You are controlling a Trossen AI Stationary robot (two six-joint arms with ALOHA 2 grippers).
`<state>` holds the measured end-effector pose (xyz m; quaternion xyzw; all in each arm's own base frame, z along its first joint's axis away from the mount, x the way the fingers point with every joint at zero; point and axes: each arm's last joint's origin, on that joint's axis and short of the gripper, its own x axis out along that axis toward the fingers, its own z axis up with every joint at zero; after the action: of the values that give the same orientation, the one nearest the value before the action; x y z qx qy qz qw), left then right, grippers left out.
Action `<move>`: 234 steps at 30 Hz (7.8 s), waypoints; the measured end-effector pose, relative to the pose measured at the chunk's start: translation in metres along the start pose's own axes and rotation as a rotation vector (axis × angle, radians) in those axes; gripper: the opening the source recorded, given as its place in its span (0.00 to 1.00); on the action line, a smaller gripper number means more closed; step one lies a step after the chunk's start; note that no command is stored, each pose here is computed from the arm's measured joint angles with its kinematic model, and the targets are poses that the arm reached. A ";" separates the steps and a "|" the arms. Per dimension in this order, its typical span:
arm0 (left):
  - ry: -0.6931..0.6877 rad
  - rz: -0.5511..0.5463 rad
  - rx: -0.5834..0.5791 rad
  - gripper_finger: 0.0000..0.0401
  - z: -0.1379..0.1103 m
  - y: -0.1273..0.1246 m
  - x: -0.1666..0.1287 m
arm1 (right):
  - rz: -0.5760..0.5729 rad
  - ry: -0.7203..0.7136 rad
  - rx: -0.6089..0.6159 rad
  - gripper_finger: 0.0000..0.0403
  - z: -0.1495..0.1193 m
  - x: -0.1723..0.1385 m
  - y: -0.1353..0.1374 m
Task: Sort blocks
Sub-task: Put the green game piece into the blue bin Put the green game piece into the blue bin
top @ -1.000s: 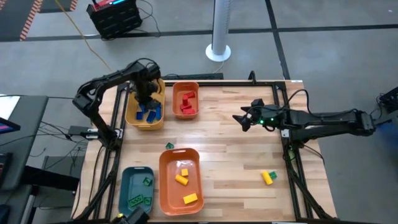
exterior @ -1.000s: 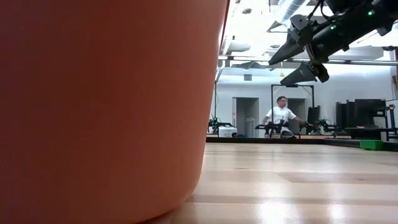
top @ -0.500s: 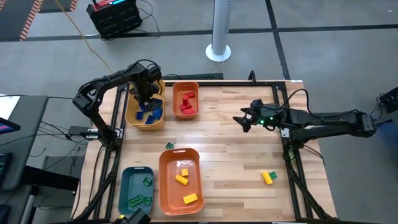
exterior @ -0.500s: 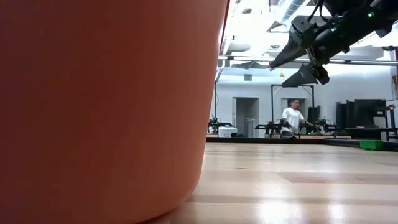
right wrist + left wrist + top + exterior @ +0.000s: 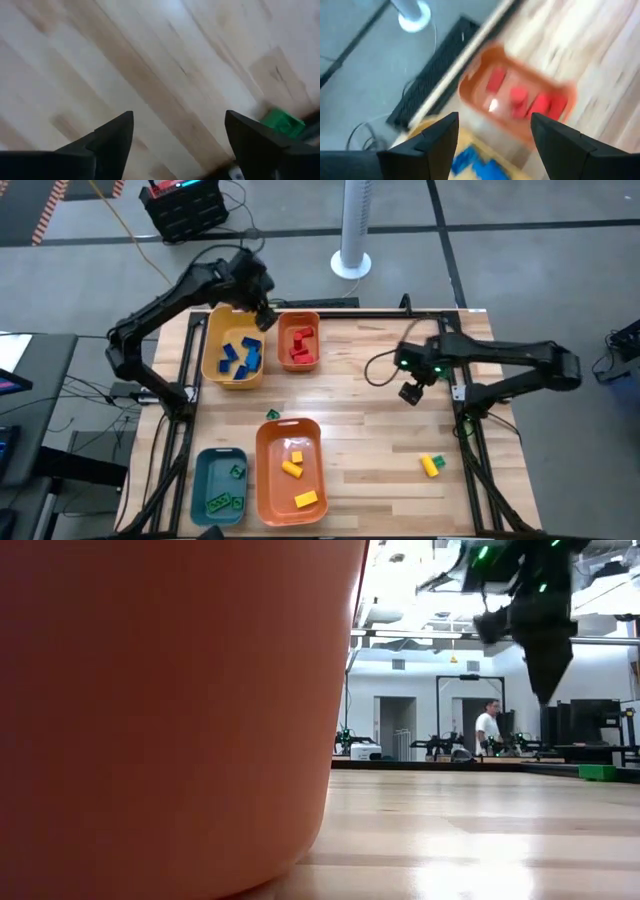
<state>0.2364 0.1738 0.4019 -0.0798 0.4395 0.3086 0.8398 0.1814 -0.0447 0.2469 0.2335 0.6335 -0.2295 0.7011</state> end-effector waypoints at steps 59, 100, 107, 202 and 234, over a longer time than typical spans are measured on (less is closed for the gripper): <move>-0.334 -0.276 0.120 0.60 0.039 -0.084 -0.073 | -0.181 0.697 0.242 0.72 0.032 0.118 -0.125; -0.338 -0.371 0.113 0.60 0.036 -0.097 -0.080 | -0.288 0.686 -0.037 0.44 0.021 0.134 -0.083; -0.339 -0.371 0.116 0.60 0.036 -0.098 -0.080 | -0.279 0.737 -0.114 0.53 0.024 0.125 -0.069; -0.307 -0.341 0.294 0.59 0.041 -0.083 -0.063 | -0.089 0.582 -0.051 0.31 0.043 0.092 -0.017; -0.819 -0.366 0.724 0.59 0.052 -0.150 -0.019 | 1.090 -0.822 0.011 0.31 0.068 -0.096 0.003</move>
<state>0.3529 0.0667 0.4278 0.2640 0.1352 -0.0062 0.9550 0.2276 -0.0815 0.3483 0.4168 0.1066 0.0830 0.8989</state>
